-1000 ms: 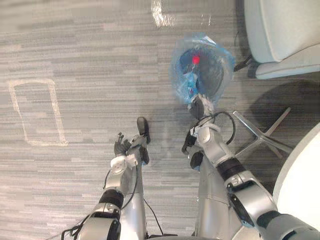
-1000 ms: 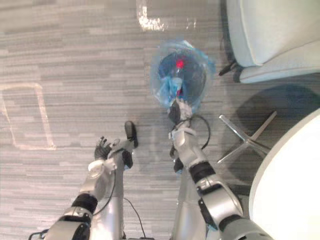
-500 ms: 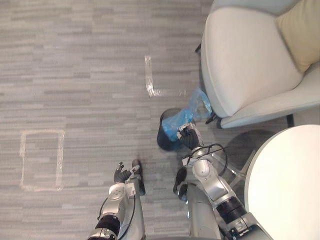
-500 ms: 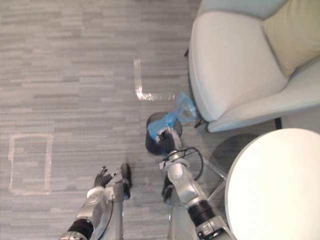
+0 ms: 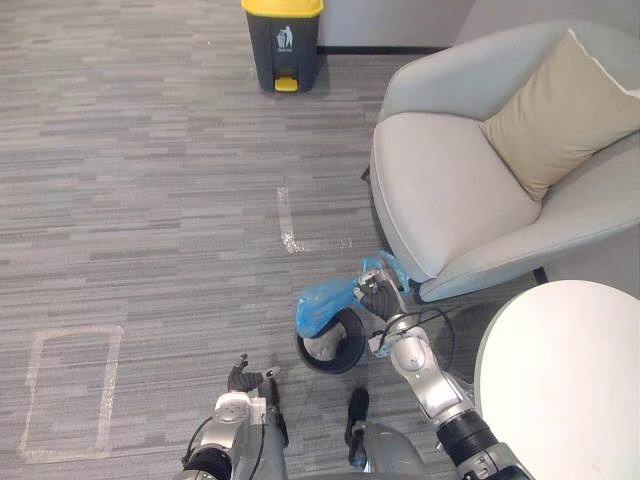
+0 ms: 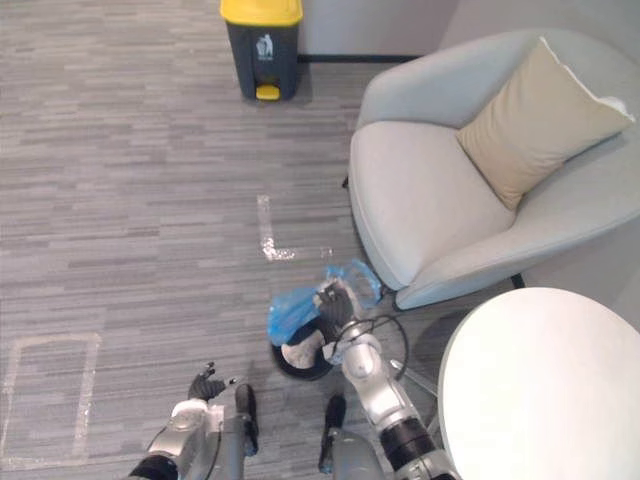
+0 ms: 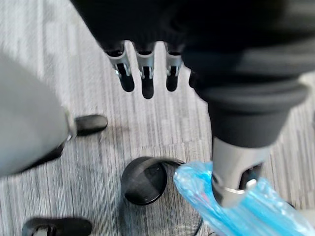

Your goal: Gather rubbish on tea table into small bin, then transfer packed bag to large trash can.

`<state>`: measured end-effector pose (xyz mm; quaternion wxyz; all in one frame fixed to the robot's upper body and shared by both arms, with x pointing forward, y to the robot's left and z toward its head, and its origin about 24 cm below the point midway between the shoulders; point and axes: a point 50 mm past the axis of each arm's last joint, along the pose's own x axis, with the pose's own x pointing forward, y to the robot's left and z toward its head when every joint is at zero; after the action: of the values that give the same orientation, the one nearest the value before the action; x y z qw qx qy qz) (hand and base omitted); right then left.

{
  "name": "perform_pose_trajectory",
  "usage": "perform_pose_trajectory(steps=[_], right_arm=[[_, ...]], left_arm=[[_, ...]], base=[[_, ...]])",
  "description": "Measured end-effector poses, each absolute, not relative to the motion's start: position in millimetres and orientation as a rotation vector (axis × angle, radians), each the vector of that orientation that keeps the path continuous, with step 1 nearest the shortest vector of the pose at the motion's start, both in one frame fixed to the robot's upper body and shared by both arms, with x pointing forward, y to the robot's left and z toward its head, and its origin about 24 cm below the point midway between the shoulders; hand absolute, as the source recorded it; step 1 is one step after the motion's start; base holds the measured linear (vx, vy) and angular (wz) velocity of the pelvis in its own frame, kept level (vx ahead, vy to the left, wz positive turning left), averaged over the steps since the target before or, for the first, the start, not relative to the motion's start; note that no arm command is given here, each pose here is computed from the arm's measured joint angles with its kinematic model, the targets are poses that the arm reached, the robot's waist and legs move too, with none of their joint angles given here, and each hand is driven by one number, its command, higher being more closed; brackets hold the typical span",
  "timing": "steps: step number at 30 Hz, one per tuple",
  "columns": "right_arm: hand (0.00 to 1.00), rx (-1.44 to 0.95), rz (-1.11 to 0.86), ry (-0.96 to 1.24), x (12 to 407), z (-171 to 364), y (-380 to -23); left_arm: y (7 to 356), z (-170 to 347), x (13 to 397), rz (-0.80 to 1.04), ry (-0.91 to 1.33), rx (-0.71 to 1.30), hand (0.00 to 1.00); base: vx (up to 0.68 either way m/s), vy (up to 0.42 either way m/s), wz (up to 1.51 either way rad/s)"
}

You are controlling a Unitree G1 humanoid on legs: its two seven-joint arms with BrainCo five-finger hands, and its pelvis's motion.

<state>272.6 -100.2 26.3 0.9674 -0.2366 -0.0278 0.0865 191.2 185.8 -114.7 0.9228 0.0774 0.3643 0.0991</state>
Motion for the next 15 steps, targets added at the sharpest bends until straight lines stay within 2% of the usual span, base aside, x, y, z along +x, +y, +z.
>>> perform_pose_trajectory(steps=[3,5,7,10,15], right_arm=[[1.0,-0.468,0.191,-0.046,271.1,25.4,-103.6],[1.0,-0.445,0.195,-0.064,266.7,30.8,-109.9],[1.0,-0.396,0.187,-0.053,264.5,31.9,-116.2],[1.0,-0.374,0.198,-0.069,263.5,37.5,-121.8],[1.0,-0.306,0.222,-0.126,263.9,53.2,-126.9]], left_arm=[[176.6,-89.5,211.8,0.157,0.604,0.164,0.0],[174.2,-67.9,222.4,0.098,0.451,-0.069,0.0],[176.5,-71.1,216.9,0.058,0.483,0.162,0.0],[176.2,-74.0,203.6,0.049,0.493,0.176,0.0],[178.6,-51.4,215.9,0.04,0.378,0.246,0.0]], base=[[-0.03,0.033,-0.02],[-0.01,0.052,0.01],[0.02,0.029,-0.12],[0.04,0.034,-0.05],[0.05,0.016,-0.07]])
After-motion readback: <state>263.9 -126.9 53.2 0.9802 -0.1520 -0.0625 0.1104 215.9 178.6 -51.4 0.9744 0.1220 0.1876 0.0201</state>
